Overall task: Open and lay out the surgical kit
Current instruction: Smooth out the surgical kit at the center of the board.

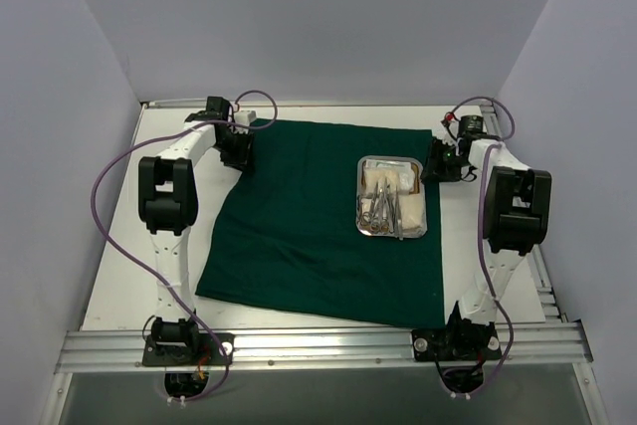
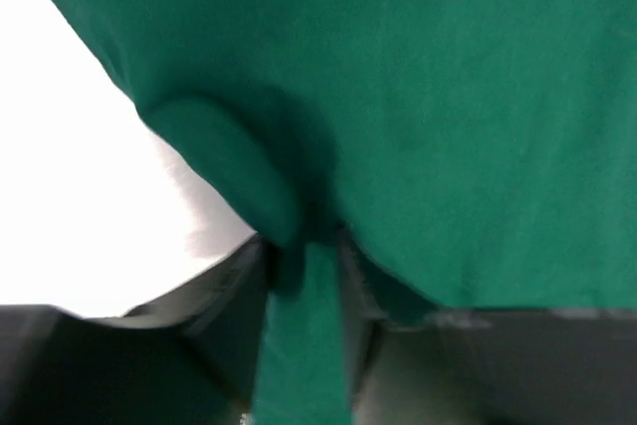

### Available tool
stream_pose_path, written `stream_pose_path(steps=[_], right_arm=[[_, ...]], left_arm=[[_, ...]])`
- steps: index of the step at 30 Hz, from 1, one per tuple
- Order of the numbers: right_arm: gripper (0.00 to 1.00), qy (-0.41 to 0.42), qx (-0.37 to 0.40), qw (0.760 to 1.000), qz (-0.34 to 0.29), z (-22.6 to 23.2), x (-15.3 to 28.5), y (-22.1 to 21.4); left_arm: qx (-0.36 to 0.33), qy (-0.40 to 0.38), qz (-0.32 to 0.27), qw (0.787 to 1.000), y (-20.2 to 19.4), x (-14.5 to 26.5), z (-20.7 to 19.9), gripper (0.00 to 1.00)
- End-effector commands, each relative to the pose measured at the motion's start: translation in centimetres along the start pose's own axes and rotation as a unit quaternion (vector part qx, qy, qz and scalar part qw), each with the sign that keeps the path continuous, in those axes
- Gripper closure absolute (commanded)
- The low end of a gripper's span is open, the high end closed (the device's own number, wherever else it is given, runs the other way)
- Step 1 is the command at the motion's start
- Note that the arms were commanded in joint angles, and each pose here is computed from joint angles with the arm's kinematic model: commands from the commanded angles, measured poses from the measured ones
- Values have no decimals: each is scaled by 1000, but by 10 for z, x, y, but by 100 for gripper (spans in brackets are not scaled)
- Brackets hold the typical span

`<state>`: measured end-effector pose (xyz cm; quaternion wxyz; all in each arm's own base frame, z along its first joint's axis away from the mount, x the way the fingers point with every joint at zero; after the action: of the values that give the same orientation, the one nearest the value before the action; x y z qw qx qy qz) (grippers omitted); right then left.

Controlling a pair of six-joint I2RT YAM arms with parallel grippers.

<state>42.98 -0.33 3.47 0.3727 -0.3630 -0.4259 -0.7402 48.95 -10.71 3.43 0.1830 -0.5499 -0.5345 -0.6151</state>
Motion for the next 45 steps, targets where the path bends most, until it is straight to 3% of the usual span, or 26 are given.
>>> stream_pose_path(steps=[1, 7, 11, 17, 21, 22, 24, 27, 33, 38, 40, 42, 45], right_arm=[[56, -9, -18, 998, -67, 2, 29, 43], [55, -13, -67, 990, -125, 0, 25, 78], [55, -34, -92, 989, -110, -12, -17, 77], [56, -39, -72, 993, -79, 6, -65, 73], [72, -28, -86, 993, -77, 13, -82, 77], [82, -18, -86, 993, -76, 16, -87, 78], [94, -3, -91, 992, -87, 26, -89, 87], [100, 23, -95, 989, -106, 42, -94, 108], [100, 47, -97, 982, -153, 68, -95, 157], [100, 35, -88, 981, -170, 72, -89, 171], [91, 12, -84, 979, -184, 69, -75, 176], [74, -7, -75, 978, -193, 64, -67, 174], [59, -41, -63, 977, -198, 56, -59, 162]], left_arm=[[11, -20, 9, 1000, -6, -19, -5, 63], [15, -11, 3, 1000, -5, -16, -2, 88], [21, -5, 1, 1000, -5, -11, 2, 91], [32, 9, -11, 999, -7, 0, 17, 96], [38, 11, -15, 999, -9, 5, 24, 98], [41, 13, -16, 999, -10, 6, 28, 98], [46, 16, -18, 999, -12, 7, 33, 98], [57, 24, -25, 998, -11, 11, 45, 98], [77, 43, -36, 995, -10, 22, 71, 98], [96, 49, -51, 993, -5, 24, 75, 98], [114, 56, -70, 989, -4, 27, 81, 98], [115, 60, -78, 989, -3, 32, 82, 98], [112, 49, -68, 990, -7, 28, 76, 98]])
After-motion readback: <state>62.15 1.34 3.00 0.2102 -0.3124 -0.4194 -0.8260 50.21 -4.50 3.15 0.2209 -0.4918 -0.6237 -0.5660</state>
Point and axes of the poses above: each gripper's point midway between its finger pads, its own x axis back along the fingers, its own z axis along the line the jaws close on, y = z × x, the point moved 1 cm from there along x, back along the fingers, and after that the axes turned 13 degrees about -x, right-handed, at the moved point
